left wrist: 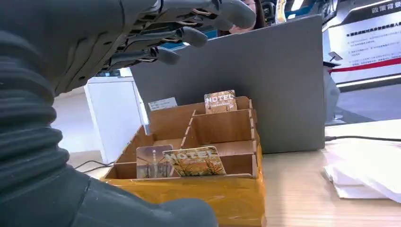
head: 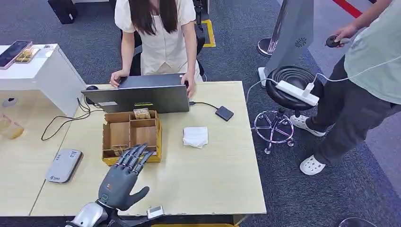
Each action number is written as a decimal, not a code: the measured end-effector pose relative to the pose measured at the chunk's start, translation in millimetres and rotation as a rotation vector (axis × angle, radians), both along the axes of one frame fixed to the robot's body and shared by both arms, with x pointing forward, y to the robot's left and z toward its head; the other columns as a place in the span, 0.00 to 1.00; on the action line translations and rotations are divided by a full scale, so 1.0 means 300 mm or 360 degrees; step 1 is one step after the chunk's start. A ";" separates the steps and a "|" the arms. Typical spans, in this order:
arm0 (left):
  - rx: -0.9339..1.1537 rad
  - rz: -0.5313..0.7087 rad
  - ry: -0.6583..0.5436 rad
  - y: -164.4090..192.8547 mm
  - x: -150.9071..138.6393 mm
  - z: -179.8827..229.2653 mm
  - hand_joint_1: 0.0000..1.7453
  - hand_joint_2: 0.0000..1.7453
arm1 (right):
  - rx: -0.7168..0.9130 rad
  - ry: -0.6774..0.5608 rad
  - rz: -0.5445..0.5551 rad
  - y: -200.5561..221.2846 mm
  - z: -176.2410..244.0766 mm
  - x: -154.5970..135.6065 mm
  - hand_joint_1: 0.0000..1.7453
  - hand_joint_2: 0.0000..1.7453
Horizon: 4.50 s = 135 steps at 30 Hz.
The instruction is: Pass the card to the sensor for recognition and then transmit it.
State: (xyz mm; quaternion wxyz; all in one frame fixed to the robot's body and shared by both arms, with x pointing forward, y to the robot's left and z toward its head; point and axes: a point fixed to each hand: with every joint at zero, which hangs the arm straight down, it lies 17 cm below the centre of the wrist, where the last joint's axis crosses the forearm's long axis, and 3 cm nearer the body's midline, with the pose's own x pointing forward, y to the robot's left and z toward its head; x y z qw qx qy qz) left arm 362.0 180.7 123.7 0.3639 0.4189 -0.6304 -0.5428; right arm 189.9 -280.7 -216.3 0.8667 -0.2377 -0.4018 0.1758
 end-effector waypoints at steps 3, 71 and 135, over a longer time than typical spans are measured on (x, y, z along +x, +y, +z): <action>0.0042 0.0042 -0.0027 0.005 0.020 -0.004 0.00 1.00 | 0.0003 0.0000 0.0008 0.008 0.000 0.002 0.00 1.00; 0.0197 0.0419 0.0092 0.198 0.186 -0.182 0.83 1.00 | -0.0010 0.0014 0.0021 0.015 0.001 0.015 0.00 1.00; -0.0399 0.0383 -0.0574 0.573 0.608 0.912 1.00 1.00 | -0.0025 -0.0048 0.0069 0.019 0.023 0.062 0.00 1.00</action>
